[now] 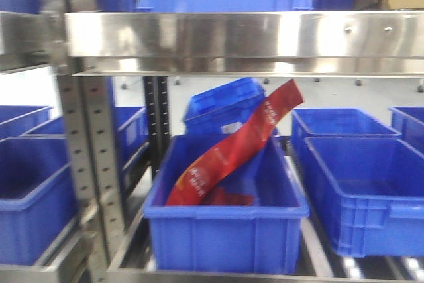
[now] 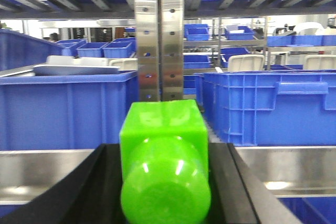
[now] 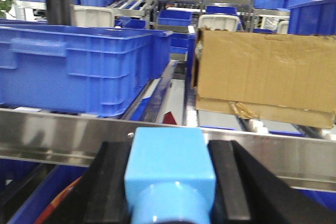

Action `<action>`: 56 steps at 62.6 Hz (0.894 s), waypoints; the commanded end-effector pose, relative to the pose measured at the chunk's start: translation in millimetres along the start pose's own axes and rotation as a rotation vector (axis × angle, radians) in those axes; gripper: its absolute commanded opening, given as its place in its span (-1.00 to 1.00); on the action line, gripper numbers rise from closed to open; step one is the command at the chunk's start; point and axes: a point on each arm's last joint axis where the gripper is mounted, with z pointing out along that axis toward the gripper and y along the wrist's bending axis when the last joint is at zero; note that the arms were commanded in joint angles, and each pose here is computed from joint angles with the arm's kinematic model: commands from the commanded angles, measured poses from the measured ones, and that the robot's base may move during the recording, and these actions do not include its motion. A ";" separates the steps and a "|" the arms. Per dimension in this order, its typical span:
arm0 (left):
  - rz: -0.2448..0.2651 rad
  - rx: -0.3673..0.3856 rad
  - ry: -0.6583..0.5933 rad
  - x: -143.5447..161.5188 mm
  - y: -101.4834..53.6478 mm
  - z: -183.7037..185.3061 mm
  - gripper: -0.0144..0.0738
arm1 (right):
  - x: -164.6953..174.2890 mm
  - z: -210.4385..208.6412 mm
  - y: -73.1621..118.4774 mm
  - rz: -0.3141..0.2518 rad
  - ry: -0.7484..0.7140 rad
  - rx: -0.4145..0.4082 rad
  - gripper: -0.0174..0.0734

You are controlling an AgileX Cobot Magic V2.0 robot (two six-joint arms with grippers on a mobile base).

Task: Grab block from conveyor and place in blue bin
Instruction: 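Drive up to the metal shelf of blue bins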

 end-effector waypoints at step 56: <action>-0.008 0.001 -0.022 -1.4 0.0 -0.7 -0.93 | -5.1 -2.1 -0.5 -0.016 -0.036 0.006 -0.97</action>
